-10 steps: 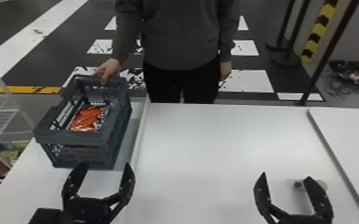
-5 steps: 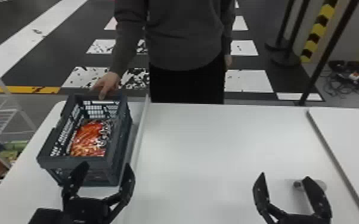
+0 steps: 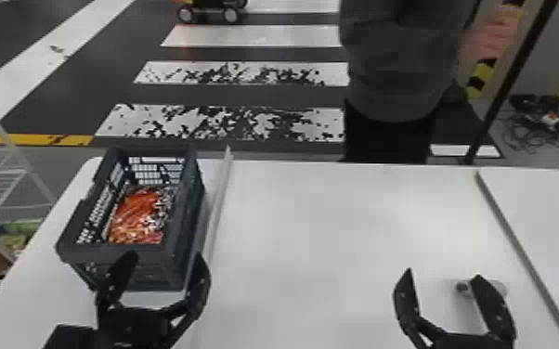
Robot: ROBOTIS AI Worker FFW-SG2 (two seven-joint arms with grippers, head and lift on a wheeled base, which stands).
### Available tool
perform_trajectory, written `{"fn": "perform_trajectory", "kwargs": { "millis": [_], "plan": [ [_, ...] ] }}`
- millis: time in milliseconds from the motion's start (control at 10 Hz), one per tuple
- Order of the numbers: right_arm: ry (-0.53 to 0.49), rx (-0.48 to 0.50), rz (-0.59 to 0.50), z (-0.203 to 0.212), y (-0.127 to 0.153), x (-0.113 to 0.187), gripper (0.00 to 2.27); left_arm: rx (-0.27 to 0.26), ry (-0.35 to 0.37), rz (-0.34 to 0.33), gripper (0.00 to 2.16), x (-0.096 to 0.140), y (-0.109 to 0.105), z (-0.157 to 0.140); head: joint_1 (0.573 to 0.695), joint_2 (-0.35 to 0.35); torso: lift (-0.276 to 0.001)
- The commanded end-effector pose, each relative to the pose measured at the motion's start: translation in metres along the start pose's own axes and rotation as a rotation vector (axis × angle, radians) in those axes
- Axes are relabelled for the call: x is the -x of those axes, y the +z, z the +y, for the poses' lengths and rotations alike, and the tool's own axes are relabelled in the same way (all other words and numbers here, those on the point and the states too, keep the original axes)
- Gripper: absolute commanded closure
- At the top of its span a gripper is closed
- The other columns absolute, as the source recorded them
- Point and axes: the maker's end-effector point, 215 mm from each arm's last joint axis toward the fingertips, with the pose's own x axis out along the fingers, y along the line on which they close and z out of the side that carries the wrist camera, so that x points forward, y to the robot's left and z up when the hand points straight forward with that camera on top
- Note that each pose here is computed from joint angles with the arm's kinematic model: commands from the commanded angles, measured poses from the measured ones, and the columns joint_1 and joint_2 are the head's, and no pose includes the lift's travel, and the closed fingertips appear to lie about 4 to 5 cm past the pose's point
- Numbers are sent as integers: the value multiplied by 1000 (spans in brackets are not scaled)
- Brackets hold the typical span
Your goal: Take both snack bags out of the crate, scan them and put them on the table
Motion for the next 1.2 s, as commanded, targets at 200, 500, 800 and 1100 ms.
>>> {"fn": "perform_trajectory", "kwargs": {
  "millis": [200, 500, 800, 1100],
  "plan": [
    [5, -15, -41, 2, 10, 3, 39, -5, -9, -14, -2, -1, 8, -5, 695, 44, -94],
    [16, -4, -27, 6, 6, 3, 56, 1, -17, -40, -2, -5, 30, -10, 695, 43, -94],
    [15, -3, -25, 6, 5, 3, 56, -2, -6, -43, -2, -14, 63, -5, 695, 43, -94],
    [41, 36, -27, 14, 3, 5, 49, -4, 40, -47, -2, -31, 84, 18, 695, 57, -94]
  ]
}}
